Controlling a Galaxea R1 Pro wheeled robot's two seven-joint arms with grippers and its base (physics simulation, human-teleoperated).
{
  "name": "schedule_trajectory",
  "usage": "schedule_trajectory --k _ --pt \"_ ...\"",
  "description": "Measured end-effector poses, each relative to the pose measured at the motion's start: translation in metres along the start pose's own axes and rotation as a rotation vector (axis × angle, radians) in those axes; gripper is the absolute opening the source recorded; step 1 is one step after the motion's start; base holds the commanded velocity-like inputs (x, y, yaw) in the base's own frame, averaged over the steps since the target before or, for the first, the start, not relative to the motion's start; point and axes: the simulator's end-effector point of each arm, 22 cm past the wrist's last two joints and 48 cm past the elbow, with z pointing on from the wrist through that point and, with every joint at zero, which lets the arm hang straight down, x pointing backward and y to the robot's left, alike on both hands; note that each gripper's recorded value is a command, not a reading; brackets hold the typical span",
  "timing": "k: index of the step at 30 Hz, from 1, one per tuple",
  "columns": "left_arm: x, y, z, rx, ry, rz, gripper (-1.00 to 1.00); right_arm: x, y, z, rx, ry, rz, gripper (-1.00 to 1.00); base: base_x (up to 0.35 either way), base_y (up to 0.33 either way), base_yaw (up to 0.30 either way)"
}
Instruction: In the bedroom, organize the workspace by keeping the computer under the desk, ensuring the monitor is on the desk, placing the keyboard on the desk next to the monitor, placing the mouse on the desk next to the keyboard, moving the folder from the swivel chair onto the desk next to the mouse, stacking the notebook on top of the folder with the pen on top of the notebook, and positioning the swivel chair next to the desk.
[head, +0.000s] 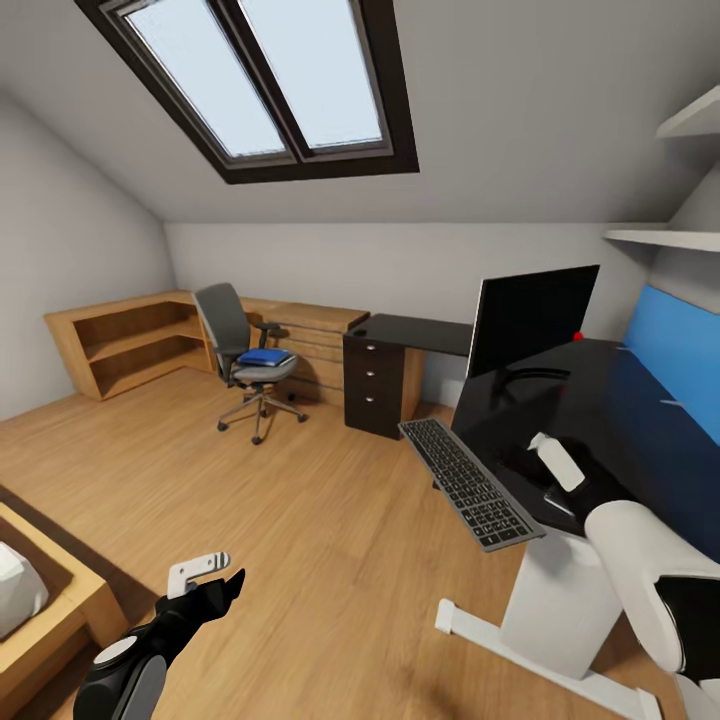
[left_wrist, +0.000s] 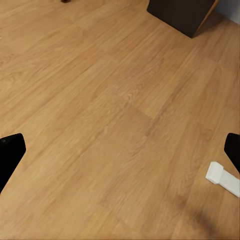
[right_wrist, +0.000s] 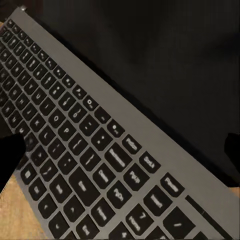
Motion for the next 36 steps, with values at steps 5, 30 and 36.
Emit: schedule_trajectory --k 5,30,36 --pt "-0.007 -0.002 -0.004 0.000 0.002 -0.001 1.00 -0.010 0.019 -0.014 -0.041 -0.054 -0.040 1.00 0.000 0.000 0.000" --pt "-0.017 -0.004 -0.009 -0.001 0.002 -0.003 1.00 0.023 0.074 -0.076 -0.238 -0.184 -0.114 1.00 -0.025 0.008 -0.011" --pt "-0.015 -0.003 -0.009 -0.003 0.004 -0.003 1.00 0.024 0.075 -0.075 -0.239 -0.184 -0.111 1.00 -0.310 0.124 0.000"
